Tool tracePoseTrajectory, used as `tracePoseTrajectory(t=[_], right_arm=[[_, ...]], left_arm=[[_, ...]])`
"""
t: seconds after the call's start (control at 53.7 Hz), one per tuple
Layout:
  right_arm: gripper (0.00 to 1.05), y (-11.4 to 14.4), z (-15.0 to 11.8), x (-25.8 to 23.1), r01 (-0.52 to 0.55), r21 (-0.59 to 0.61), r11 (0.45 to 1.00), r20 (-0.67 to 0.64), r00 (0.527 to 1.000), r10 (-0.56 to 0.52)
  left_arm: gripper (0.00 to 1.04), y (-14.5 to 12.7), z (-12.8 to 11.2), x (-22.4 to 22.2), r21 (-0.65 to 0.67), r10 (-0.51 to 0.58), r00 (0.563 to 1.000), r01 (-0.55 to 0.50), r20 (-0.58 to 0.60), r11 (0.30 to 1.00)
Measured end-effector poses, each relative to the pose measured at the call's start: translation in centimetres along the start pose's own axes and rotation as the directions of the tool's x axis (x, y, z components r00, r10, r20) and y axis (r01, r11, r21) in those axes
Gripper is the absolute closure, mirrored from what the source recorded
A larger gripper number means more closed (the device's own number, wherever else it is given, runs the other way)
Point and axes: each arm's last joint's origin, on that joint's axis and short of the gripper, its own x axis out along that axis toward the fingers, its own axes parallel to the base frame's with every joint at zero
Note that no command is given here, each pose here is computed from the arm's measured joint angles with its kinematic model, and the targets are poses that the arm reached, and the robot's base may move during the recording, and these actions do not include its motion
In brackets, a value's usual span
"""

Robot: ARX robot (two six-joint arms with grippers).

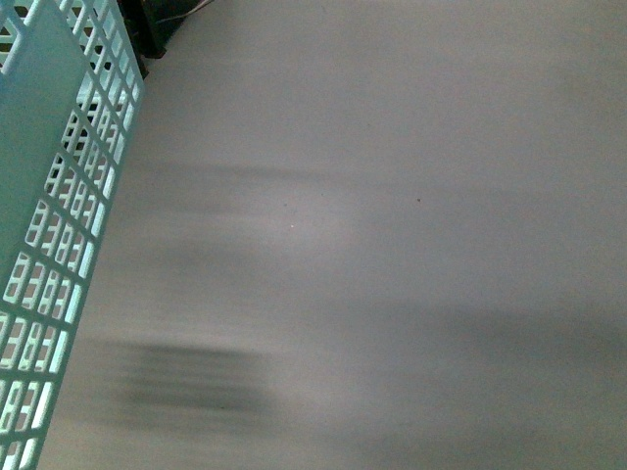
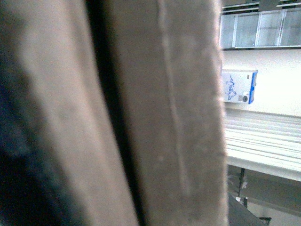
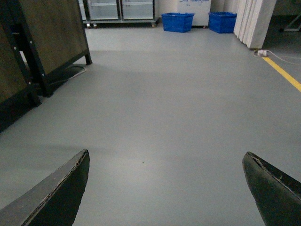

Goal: Pick mango and avocado into basket

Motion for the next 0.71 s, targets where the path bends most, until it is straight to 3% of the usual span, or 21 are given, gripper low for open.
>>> tracePoseTrajectory(t=[0.708], right_arm=[[0.09, 0.00, 0.00, 0.00, 0.000, 0.000, 1.000, 0.000, 1.000, 0.000]], left_arm=[[0.78, -0.02, -0.01, 0.00, 0.000, 0.001, 1.000, -0.001, -0.001, 1.000]])
